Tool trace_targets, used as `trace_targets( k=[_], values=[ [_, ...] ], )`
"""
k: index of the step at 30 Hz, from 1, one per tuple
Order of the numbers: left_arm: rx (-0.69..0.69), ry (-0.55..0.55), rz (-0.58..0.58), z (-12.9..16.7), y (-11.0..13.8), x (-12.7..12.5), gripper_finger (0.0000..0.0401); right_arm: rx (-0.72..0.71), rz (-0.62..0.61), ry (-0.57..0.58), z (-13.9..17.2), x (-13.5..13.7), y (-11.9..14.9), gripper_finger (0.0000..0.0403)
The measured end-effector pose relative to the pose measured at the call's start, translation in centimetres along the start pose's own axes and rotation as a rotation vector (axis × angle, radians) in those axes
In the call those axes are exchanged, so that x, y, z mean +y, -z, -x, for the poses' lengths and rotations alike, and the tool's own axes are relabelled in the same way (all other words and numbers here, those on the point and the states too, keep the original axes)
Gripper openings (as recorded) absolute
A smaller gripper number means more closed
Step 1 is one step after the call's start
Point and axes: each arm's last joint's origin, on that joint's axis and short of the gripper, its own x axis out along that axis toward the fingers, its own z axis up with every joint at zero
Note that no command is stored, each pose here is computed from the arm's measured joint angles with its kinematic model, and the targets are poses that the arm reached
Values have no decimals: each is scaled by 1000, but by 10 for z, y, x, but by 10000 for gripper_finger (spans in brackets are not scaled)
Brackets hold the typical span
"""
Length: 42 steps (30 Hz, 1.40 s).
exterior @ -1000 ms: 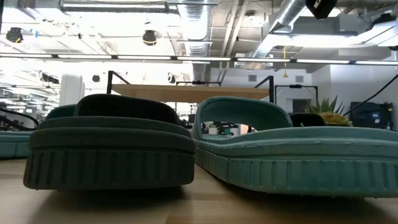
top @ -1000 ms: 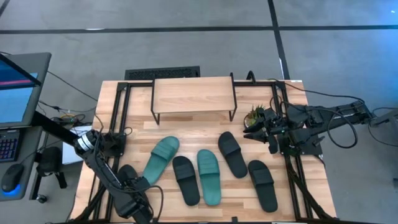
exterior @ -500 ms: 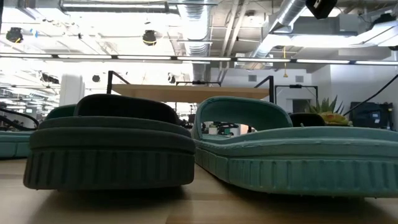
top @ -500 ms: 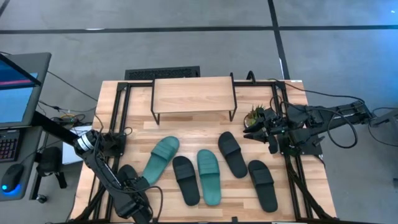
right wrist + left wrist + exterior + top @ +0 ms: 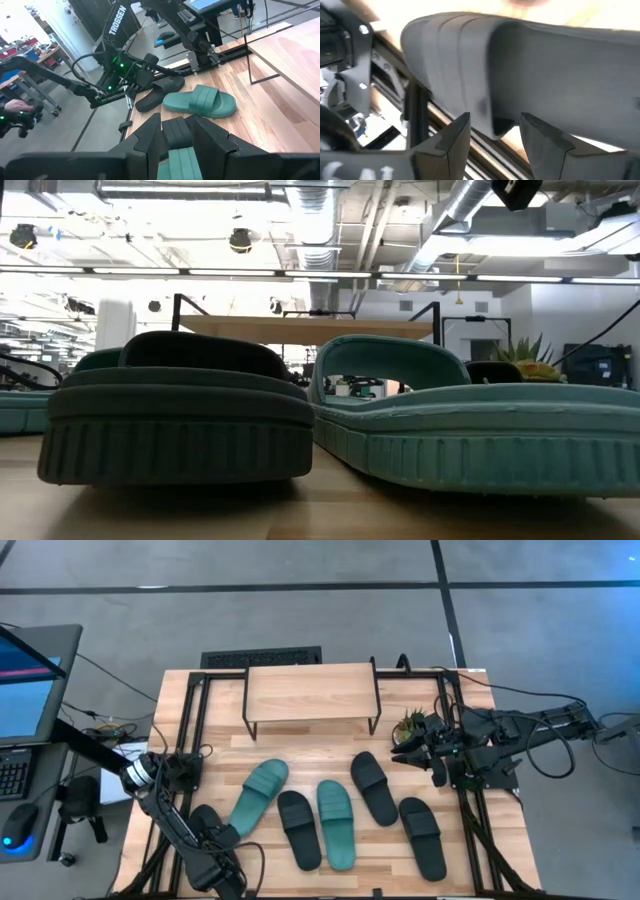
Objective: Pick and place slides into the shelf
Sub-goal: Put the black slide on the shelf
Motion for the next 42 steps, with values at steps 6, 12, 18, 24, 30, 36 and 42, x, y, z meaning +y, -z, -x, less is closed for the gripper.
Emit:
trace_targets(
  k=[6, 12, 18, 24, 30, 36, 42],
  values=[
    [19, -34, 7, -6, -1, 3, 162, -5, -3, 14, 0, -2, -1, 98],
    [7, -41, -1, -8, -1, 3, 162, -6, -4, 16, 0, -3, -1, 98],
    [-16, -48, 2, -8, -1, 4, 162, -6, 1, 17, 0, -3, -1, 98],
    [-37, -51, 1, -8, -1, 4, 162, -6, 4, 17, 0, -3, -1, 98],
    [-49, -51, 2, -8, -2, 4, 162, -6, 7, 17, 0, -3, -1, 98],
    [-29, -47, 3, -15, -3, 3, 162, -6, 12, 17, 0, -3, -1, 98],
    [-22, -71, 11, -17, -3, 5, 162, -6, 5, 17, 0, -3, -1, 98]
  ],
)
